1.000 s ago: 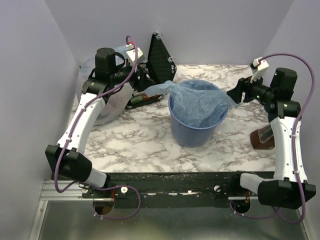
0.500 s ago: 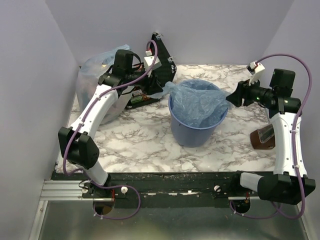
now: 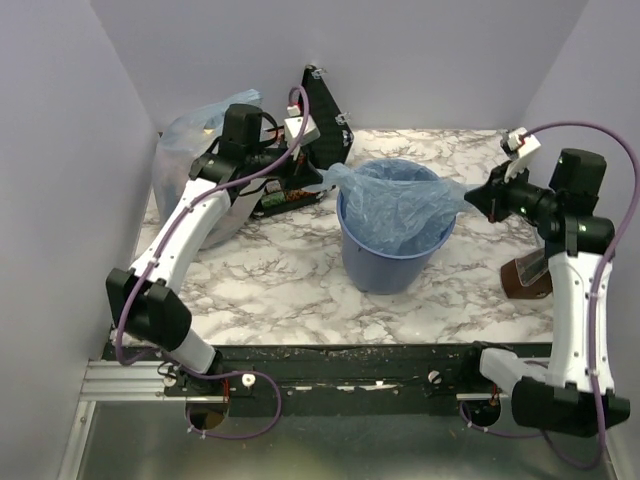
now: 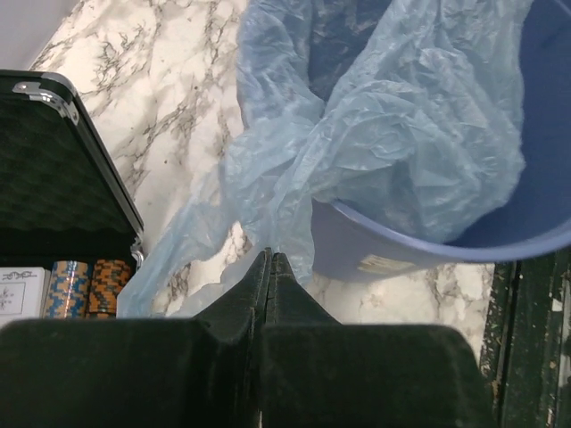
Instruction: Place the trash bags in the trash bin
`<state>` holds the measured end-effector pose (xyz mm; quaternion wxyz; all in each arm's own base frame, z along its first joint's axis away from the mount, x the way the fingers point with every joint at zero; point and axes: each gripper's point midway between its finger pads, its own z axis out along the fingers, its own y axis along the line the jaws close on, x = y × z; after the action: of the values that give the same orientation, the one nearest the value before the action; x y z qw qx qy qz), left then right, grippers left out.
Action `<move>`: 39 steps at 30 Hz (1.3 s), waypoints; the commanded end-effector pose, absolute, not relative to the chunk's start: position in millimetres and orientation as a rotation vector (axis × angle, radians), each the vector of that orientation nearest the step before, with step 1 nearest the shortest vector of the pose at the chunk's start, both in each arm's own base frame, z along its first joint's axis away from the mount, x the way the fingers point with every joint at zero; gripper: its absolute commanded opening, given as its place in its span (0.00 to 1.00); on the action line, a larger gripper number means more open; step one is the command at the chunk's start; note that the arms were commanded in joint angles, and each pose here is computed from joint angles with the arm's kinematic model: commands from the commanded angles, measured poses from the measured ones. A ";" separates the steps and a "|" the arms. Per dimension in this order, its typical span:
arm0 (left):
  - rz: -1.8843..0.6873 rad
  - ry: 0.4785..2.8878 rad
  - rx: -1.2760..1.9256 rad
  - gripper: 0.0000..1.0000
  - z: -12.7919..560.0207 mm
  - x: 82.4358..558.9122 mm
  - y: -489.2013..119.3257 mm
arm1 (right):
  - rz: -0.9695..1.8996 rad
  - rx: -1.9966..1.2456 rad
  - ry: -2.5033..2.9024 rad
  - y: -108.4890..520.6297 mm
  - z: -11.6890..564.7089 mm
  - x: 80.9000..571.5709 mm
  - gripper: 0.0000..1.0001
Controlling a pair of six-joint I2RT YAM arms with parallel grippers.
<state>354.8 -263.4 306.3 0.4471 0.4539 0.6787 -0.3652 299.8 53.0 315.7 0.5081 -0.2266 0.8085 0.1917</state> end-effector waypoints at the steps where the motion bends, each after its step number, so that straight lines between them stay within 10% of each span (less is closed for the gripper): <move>1: -0.842 1.580 1.117 0.00 336.1 324.3 -248.3 | 0.383 -0.618 1.879 56.5 324.7 261.3 0.01; 19: -0.796 1.600 1.117 0.00 309.6 283.9 -228.3 | 0.181 -0.764 1.882 48.7 265.6 195.2 0.03; 21: -0.786 1.591 1.080 0.07 317.2 289.9 -229.8 | 0.211 -0.690 1.849 51.6 294.0 203.4 0.39; 23: -0.775 1.575 1.059 0.42 327.0 295.4 -231.0 | 0.277 -0.649 1.797 59.7 332.9 212.9 0.71; 26: -0.713 1.521 1.080 0.62 342.4 301.8 -233.1 | 0.382 -0.629 1.761 69.4 376.0 231.2 1.00; 39: -0.583 1.471 1.421 0.76 313.6 308.7 -244.4 | 0.555 -0.786 1.828 69.2 347.2 310.3 0.96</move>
<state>314.8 -242.2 348.7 0.5298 0.5450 0.6004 -0.2487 306.6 63.6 348.5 0.5190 -0.3025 0.7721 0.2073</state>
